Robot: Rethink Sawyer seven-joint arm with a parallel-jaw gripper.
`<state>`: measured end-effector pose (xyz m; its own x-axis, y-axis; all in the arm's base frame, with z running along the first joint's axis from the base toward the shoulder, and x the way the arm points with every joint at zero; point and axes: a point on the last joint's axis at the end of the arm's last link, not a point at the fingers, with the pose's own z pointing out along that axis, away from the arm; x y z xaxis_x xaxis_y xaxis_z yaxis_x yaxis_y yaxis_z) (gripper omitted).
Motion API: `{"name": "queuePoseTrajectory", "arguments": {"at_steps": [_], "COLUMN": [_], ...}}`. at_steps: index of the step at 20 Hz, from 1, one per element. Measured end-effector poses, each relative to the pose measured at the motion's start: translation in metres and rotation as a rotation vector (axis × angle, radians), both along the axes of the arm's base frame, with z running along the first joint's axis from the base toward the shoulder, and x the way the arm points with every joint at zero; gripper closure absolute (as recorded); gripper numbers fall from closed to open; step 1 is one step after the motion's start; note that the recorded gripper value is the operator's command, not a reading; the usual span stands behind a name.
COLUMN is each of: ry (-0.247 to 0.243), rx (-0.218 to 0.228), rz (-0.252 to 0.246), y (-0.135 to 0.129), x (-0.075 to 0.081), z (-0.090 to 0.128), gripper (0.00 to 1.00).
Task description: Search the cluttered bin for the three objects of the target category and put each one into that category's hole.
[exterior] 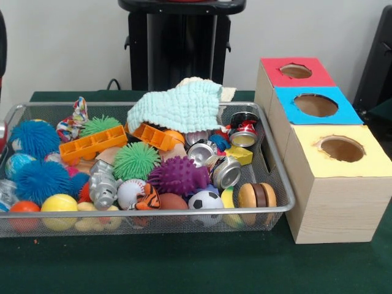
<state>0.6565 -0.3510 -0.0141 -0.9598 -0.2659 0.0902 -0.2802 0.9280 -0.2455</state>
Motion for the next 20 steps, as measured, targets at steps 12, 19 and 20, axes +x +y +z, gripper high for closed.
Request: {"name": "queuePoseTrajectory", "arguments": {"at_steps": [12, 19, 20], "ry": [0.036, 0.026, 0.022], "rx": [0.051, 0.057, 0.057], "rz": [-0.035, -0.034, -0.032], "y": [-0.002, 0.001, 0.002], "x": [-0.029, -0.030, -0.030], "z": [-0.014, -0.010, -0.010], "gripper": [0.00, 0.00, 0.00]}}
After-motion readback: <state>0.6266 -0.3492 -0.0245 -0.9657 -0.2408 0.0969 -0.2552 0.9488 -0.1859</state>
